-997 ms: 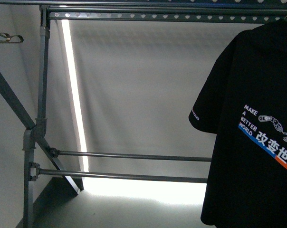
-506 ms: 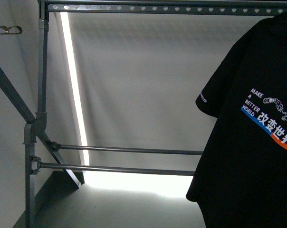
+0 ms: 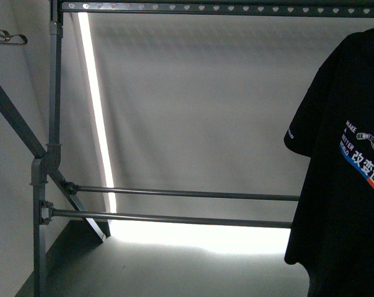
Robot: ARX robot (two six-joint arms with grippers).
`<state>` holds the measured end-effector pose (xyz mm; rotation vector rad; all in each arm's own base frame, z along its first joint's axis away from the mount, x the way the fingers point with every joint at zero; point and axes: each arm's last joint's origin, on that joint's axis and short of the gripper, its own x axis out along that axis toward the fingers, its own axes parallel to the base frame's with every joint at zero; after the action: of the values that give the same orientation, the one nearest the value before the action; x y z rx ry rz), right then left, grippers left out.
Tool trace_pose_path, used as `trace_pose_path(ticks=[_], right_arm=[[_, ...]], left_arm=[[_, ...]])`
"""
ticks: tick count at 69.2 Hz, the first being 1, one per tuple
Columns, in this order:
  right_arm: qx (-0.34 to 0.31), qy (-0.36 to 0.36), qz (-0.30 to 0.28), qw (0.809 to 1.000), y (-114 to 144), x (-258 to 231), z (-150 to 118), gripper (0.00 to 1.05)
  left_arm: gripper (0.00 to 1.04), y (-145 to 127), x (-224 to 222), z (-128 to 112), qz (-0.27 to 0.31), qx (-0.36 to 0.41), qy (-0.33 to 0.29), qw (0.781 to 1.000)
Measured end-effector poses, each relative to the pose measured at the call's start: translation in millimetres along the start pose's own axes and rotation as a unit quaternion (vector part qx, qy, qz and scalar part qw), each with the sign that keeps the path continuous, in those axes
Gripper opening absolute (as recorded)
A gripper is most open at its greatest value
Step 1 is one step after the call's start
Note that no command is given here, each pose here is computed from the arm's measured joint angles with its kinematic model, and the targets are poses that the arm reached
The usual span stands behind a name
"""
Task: Hang clothes on hanger
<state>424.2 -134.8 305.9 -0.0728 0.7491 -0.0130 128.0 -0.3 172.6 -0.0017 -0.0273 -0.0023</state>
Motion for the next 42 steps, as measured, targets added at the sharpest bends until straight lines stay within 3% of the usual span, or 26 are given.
trace_pose_path(ticks=[30, 42], right_arm=[[0.008, 0.005, 0.002, 1.000, 5, 34, 15, 0.08], [0.010, -0.020, -0.005, 1.000, 6, 33, 19, 0.37]], left_arm=[[0.98, 0, 0, 0, 0.000, 0.000, 0.000, 1.000], [0.98, 0, 0, 0, 0.000, 0.000, 0.000, 1.000]])
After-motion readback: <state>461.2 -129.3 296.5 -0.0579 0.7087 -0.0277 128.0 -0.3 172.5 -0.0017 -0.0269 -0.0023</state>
